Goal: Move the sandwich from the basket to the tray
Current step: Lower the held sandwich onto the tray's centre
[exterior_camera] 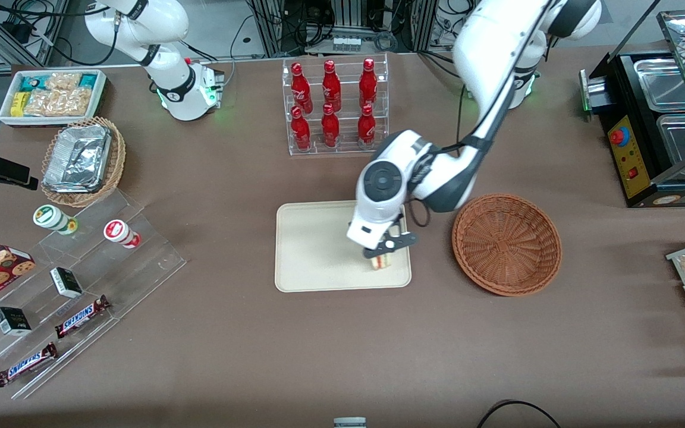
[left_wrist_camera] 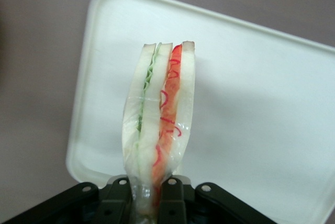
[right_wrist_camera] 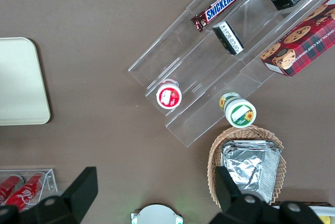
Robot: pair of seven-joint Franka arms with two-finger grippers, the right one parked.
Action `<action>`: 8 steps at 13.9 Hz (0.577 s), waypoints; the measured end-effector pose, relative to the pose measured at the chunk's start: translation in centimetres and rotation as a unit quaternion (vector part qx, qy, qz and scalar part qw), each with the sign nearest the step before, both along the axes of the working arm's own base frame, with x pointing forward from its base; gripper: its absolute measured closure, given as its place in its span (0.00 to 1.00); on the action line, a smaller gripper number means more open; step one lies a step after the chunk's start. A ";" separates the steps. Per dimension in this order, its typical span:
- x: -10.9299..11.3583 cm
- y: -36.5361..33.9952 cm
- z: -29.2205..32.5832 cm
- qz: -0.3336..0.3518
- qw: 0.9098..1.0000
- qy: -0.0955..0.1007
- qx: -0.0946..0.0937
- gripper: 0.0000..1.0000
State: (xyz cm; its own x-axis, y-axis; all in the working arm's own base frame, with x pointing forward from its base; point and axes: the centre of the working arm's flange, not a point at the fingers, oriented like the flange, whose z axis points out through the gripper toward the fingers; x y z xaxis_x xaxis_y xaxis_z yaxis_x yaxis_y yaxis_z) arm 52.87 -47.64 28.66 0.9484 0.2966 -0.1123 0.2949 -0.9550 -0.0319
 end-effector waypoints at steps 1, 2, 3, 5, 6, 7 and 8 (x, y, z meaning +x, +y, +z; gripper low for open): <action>-0.4 -1.3 -0.5 -0.001 1.000 -0.002 -0.002 0.83; -0.6 -2.4 -1.0 0.001 1.000 -0.005 -0.005 0.83; -0.9 -3.3 -1.5 0.002 1.000 -0.007 -0.008 0.83; -1.1 -4.2 -2.4 0.001 1.000 -0.008 -0.010 0.83; -1.2 -4.5 -2.8 0.000 1.000 -0.008 -0.010 0.83; -1.4 -4.7 -3.0 0.001 1.000 -0.008 -0.010 0.83; -1.4 -4.9 -3.2 0.002 1.000 -0.008 -0.009 0.83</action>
State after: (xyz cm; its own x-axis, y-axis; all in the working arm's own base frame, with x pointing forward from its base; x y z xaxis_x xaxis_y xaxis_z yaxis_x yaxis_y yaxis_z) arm 51.50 -52.50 25.45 0.9488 0.2991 -0.1017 0.2996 -0.9540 -0.0101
